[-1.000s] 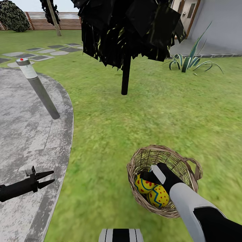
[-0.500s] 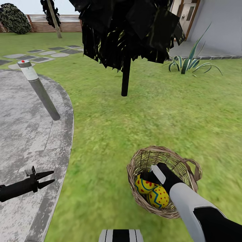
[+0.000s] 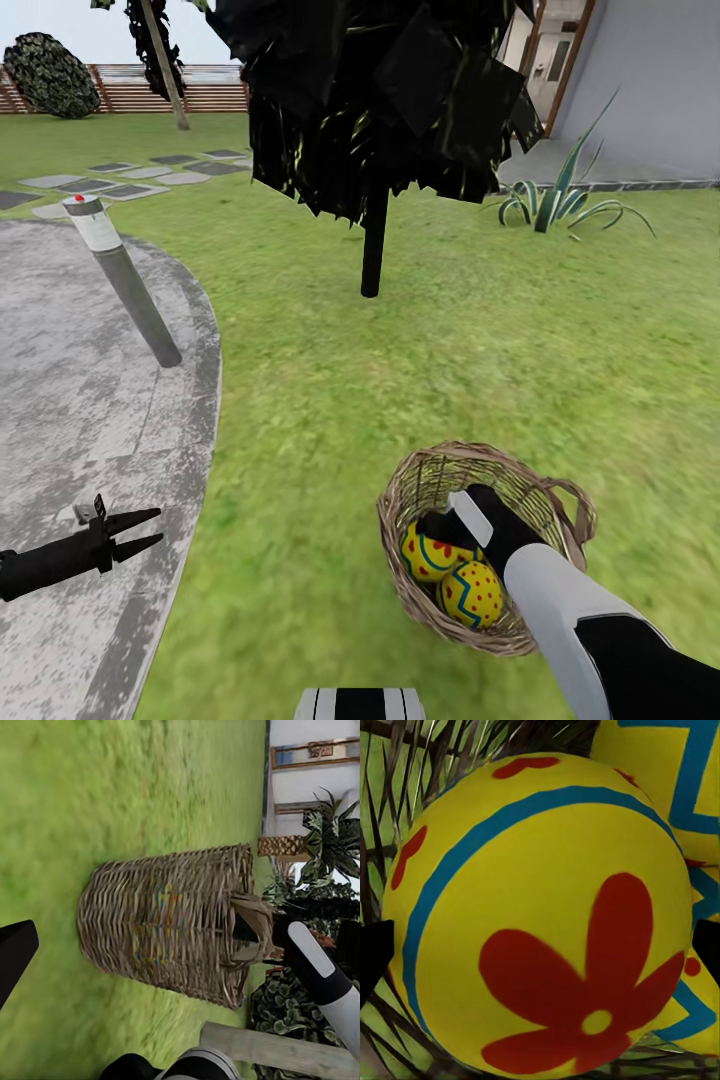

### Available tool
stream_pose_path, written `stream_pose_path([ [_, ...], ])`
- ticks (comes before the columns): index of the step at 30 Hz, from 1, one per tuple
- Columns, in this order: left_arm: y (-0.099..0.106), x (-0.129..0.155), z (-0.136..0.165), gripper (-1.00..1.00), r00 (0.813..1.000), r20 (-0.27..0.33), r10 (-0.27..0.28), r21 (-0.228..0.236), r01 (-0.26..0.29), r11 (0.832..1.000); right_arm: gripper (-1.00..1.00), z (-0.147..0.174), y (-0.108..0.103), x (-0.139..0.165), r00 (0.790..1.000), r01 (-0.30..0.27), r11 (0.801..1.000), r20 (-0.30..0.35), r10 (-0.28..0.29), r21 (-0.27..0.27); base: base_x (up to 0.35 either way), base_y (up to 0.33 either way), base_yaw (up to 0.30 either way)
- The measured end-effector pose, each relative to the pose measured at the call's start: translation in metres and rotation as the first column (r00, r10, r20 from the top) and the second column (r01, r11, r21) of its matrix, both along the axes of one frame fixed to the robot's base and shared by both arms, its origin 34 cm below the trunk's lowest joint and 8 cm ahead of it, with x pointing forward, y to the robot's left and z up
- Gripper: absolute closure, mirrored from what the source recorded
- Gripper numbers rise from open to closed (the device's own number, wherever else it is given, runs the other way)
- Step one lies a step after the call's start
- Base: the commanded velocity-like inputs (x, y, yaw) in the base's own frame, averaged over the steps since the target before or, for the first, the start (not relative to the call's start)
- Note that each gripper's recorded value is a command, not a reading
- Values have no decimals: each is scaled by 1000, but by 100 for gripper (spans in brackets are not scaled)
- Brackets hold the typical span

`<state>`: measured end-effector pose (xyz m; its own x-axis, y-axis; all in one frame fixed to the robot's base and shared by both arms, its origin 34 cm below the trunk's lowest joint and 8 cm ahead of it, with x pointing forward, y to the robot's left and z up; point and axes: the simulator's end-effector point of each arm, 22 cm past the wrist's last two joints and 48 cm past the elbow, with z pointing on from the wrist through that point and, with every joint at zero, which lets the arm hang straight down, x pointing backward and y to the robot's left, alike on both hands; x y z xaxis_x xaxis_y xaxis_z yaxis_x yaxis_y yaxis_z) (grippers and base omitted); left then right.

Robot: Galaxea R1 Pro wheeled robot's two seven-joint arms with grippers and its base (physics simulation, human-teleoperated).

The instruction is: Take the three Easter eggs out of the wicker basket on the lawn in the garden, then place them on the lawn next to a single tree (choose any tree) so that all three eggs are next to the same tree and none are left in the basket.

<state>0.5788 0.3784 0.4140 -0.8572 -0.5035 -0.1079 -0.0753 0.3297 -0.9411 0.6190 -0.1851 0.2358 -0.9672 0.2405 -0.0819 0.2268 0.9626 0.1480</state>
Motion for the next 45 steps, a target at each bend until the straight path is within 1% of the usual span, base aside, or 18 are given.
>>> stream_pose_path([
  [3,0,1,4,-100,1000,8,0,0,0,1000,100,4,0,-1,1000,-9,1000,-7,9,0,0,0,0],
  [12,0,3,23,-100,999,44,0,1,0,1000,100,25,1,7,1000,-7,1000,26,7,5,0,0,0],
  [19,-1,5,36,-100,998,63,0,5,0,1000,100,44,-7,12,1000,-16,1000,26,16,0,0,0,0],
  [25,-1,6,49,-100,997,81,0,4,0,1000,100,58,-5,14,999,-22,1000,36,22,5,-13,0,0],
  [33,-1,7,65,-100,994,111,-2,5,2,1000,100,77,-5,20,998,-23,1000,64,22,5,-179,0,0],
  [37,-1,7,74,-100,992,127,-2,5,2,1000,100,88,-6,24,996,-22,1000,82,22,4,-37,0,0],
  [41,-1,8,83,-100,990,143,-2,5,2,1000,100,108,-6,39,993,-23,1000,118,22,3,-2,0,0],
  [45,-1,8,92,-100,987,160,-2,6,2,1000,100,130,-6,48,992,-38,999,120,38,2,0,0,0],
])
